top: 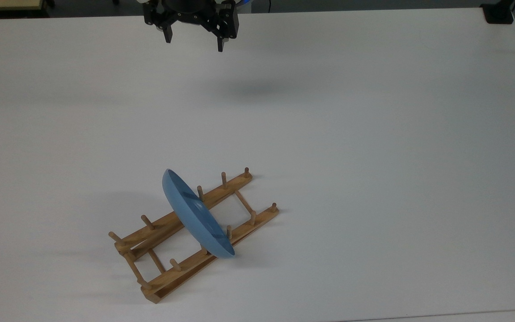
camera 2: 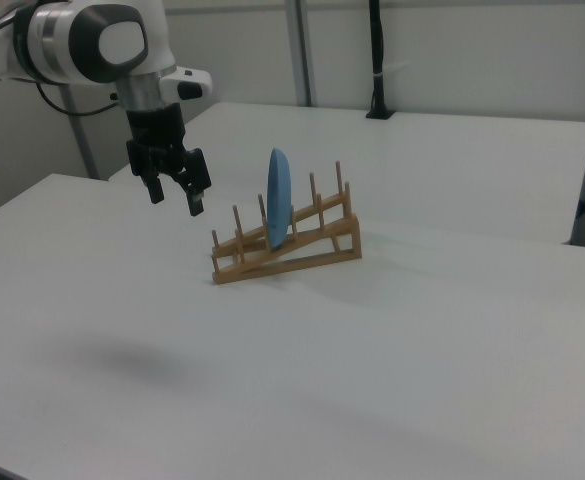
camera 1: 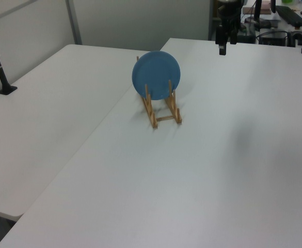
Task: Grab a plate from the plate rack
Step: 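Move the open gripper down toward the rim of the blue plate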
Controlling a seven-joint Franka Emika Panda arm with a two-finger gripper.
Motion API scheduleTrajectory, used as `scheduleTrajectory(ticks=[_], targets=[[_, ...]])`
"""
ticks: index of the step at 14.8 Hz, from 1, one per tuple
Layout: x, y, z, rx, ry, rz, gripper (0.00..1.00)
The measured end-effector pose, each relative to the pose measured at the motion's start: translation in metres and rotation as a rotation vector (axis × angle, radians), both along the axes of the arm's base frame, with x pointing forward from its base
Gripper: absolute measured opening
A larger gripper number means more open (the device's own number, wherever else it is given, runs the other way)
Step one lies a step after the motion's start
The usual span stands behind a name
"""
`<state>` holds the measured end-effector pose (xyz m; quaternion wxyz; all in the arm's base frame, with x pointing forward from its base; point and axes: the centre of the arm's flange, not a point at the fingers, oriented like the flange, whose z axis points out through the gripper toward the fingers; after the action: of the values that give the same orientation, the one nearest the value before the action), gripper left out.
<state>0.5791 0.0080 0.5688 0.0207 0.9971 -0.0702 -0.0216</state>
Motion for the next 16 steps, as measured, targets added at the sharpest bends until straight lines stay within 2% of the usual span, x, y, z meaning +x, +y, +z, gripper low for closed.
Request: scheduleTrajectory(ticks=[11, 13, 16], targets=[[0.000, 0.001, 0.000, 0.000, 0.000, 0.007, 1.00], [0.004, 0.002, 0.006, 0.001, -0.034, 0.011, 1.00], [0.021, 0.003, 0.018, 0.003, -0.131, 0.014, 1.00]])
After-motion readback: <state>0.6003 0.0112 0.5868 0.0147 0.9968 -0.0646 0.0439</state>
